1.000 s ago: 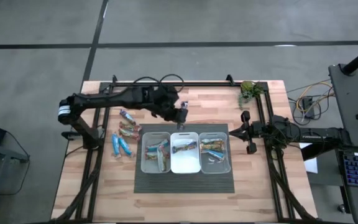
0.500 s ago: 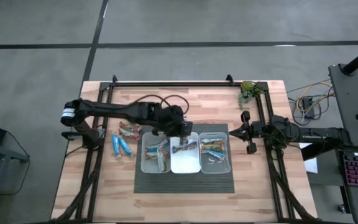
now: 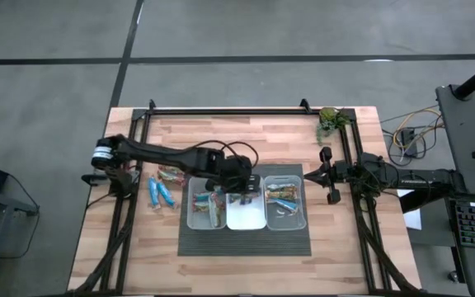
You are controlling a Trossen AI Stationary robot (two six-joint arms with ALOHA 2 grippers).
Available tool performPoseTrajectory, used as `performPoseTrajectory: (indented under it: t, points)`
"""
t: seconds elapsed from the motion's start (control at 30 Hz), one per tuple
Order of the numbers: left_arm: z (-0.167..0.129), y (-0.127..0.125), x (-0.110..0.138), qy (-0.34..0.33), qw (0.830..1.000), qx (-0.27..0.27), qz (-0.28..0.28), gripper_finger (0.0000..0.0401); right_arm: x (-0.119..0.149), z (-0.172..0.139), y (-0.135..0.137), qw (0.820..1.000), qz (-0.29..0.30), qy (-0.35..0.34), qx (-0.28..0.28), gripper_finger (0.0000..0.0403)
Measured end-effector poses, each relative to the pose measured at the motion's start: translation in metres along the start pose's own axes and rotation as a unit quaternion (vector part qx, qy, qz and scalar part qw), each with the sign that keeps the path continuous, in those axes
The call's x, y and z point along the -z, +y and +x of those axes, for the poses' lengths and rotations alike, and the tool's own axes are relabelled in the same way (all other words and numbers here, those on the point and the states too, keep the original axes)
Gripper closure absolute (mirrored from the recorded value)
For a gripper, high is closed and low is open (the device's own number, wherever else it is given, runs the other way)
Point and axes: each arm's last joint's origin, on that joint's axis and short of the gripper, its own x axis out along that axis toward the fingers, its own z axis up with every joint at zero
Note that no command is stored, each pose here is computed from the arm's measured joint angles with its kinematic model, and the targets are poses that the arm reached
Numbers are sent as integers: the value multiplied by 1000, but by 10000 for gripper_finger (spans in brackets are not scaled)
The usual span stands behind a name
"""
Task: Pick and place Granola Bars by type
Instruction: Put the top blue granola bar into the white bin
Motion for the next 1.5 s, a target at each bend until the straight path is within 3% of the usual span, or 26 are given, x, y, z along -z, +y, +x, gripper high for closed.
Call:
performPoseTrajectory:
  t: [0.5, 1.03, 1.3, 1.5]
  points:
    - [41, 6, 17, 24, 999, -44, 13, 328, 0, 0, 0, 1000, 0, 0, 0, 394]
    - [43, 6, 38, 40, 998, -45, 16, 328, 0, 0, 0, 1000, 0, 0, 0, 394]
    - [45, 9, 41, 92, 982, -35, 160, 328, 0, 0, 0, 1000, 0, 0, 0, 394]
    - [45, 9, 42, 132, 943, -6, 306, 328, 0, 0, 0, 1000, 0, 0, 0, 394]
